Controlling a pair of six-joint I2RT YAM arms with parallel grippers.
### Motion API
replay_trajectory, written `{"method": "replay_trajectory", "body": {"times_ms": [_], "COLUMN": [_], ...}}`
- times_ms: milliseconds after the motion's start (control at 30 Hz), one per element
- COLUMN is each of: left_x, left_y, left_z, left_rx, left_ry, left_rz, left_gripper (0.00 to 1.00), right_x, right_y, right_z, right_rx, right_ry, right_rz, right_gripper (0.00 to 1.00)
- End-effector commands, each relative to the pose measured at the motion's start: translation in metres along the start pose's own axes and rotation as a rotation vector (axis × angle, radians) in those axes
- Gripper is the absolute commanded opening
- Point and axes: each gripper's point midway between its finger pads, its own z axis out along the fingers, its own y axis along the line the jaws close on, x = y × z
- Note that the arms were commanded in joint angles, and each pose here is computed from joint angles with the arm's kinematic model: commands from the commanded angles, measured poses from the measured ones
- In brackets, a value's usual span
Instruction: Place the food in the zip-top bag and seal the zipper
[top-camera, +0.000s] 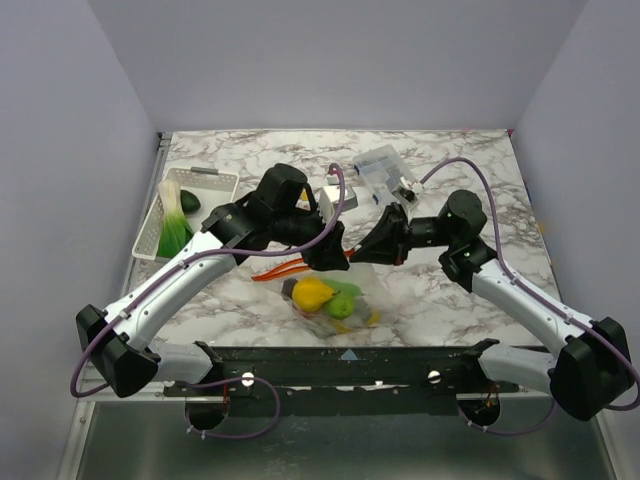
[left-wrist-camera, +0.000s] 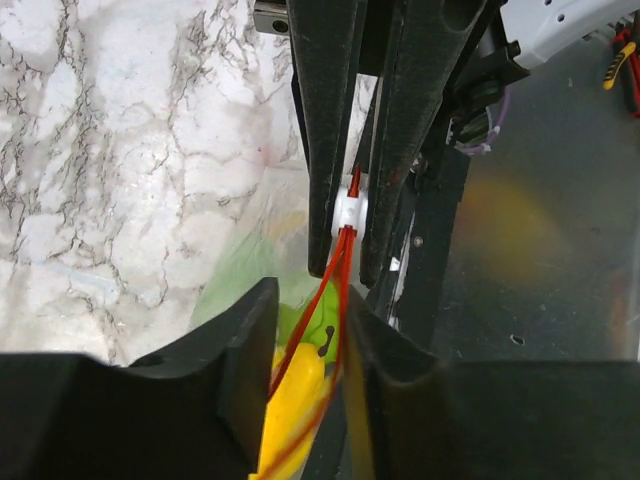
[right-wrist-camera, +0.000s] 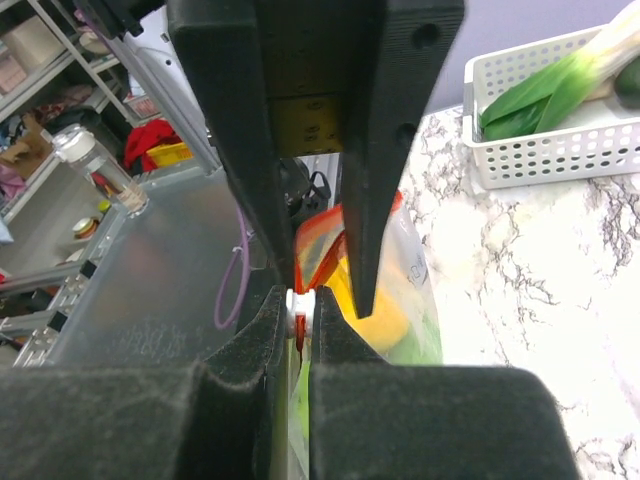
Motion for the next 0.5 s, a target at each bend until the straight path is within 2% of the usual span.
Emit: {"method": "replay_trajectory", "body": {"times_ms": [0, 33, 100, 233, 333, 467], "left_x": [0.002, 0.004, 0.006, 0.008, 0.008, 0.005], "left_y": [-0.005, -0.005, -0.007, -0.007, -0.009, -0.017], "left_z": [-0.008, -0.009, -0.011, -0.013, -0.014, -0.016], "left_rx": [0.022, 0.021, 0.02, 0.01, 0.013, 0.043], "left_ry": [-0.002, -0.003, -0.011, -0.022, -0.032, -0.044], "left_rz": [0.024, 0.025, 0.031, 0.035, 0.029, 0.03], "left_gripper": [0.2, 0.13, 0.01, 0.0, 0.0, 0.0], "right_x": [-0.014, -0.016, -0.021, -0.024, -0.029, -0.037], "right_y": [0.012, 0.008, -0.005, -0.015, -0.012, -0.002], "right_z": [-0.003, -0.003, -0.005, -0.013, -0.019, -0.021], "right_rx": [-0.003, 0.032, 0.134, 0.296, 0.355, 0.334], "right_ry": [0.0, -0.005, 0.003, 0.065, 0.088, 0.125], "right_rz": [-0.033, -0.02, 0.04, 0.196, 0.23, 0.195], "right_gripper": [0.01, 0.02, 0.2, 0.52, 0.63, 0.62]}}
